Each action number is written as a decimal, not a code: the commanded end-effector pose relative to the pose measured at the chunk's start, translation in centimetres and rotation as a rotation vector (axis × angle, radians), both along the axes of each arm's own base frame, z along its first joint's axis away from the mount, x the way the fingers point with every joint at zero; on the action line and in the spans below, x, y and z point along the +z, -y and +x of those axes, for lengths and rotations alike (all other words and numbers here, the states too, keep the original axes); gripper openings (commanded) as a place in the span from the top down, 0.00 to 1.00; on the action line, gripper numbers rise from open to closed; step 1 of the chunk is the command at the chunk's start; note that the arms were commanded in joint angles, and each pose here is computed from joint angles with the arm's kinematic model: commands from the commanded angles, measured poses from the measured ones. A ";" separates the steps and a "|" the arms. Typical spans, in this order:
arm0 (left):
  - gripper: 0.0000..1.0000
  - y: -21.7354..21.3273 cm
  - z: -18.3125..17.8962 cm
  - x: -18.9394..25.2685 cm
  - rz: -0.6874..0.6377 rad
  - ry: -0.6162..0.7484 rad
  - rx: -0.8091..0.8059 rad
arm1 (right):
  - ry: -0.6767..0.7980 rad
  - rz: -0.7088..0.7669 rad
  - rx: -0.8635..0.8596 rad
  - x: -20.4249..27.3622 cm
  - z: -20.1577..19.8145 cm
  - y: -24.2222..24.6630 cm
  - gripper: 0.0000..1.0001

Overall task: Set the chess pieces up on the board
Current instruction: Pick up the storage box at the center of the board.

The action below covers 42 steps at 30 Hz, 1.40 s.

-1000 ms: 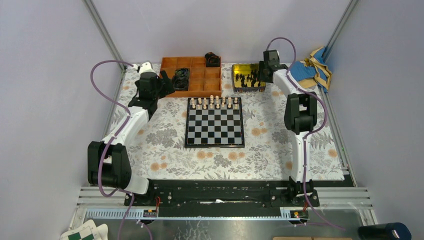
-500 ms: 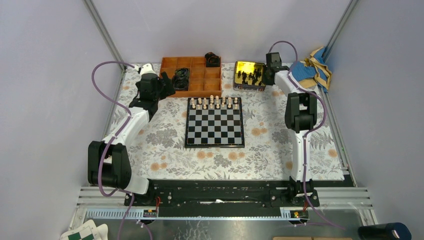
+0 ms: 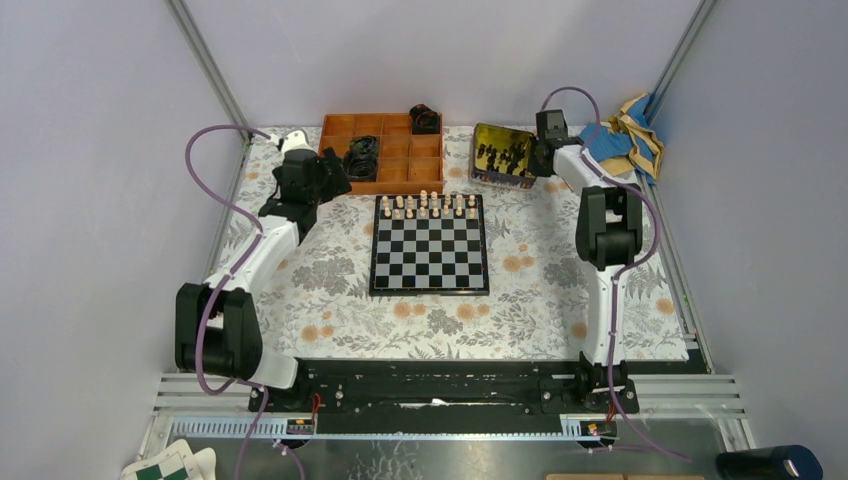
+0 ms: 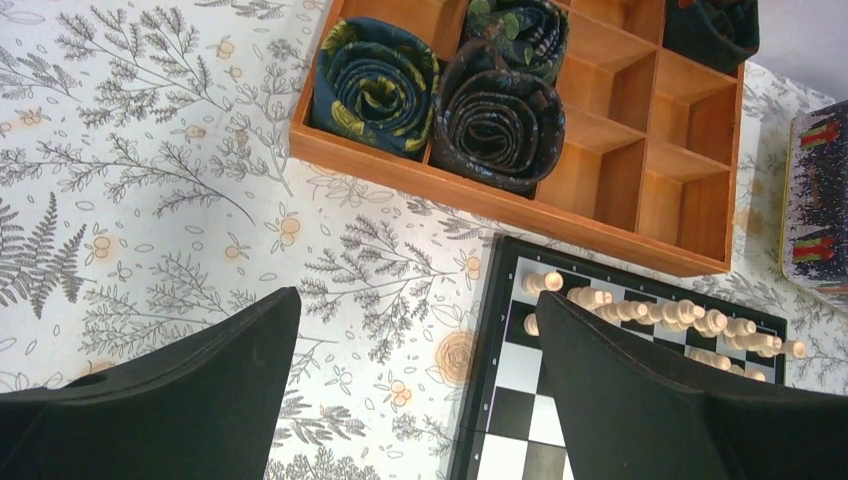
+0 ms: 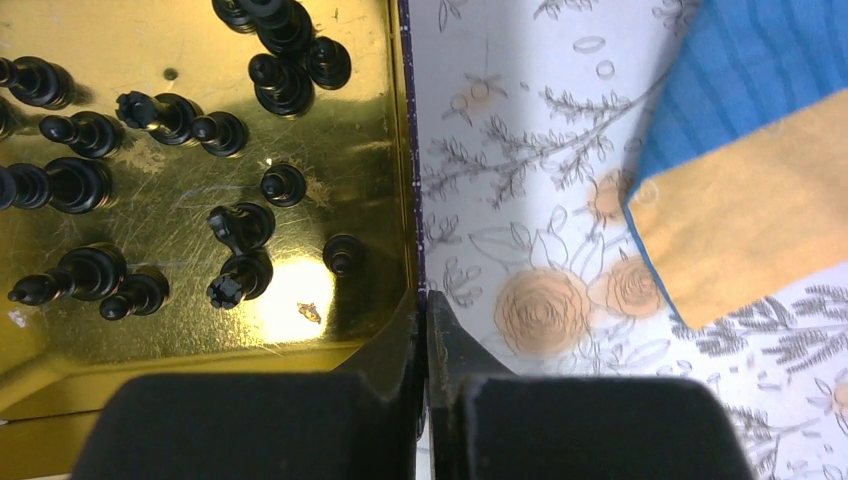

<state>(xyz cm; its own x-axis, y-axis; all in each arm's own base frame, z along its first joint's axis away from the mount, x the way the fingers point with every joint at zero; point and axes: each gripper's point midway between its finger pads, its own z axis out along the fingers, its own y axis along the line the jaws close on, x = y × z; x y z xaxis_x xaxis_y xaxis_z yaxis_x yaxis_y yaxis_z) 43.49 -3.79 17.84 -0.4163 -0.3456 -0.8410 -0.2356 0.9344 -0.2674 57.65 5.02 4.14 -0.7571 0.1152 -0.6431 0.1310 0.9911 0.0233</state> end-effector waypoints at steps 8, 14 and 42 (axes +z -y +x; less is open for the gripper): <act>0.05 1.3 -2.3 2.4 -0.025 -0.012 -0.022 | 0.132 -0.037 -0.048 10.6 -4.5 1.9 1.00; 0.06 1.9 -3.2 2.8 -0.050 -0.024 -0.045 | 0.139 -0.052 -0.066 12.9 -9.6 2.9 1.00; 0.07 3.5 -10.2 3.0 -0.173 0.016 -0.060 | -0.011 -0.168 -0.146 10.4 -30.0 2.6 1.00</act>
<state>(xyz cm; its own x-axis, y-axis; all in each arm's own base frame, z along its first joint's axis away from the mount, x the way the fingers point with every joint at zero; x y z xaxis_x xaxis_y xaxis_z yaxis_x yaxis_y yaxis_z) 33.93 -6.99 20.90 -0.4300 -0.4400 -0.7884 -0.1782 0.8974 -0.4036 27.93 3.57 12.57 -0.8128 0.0590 -0.5796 0.1748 0.9737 -0.1460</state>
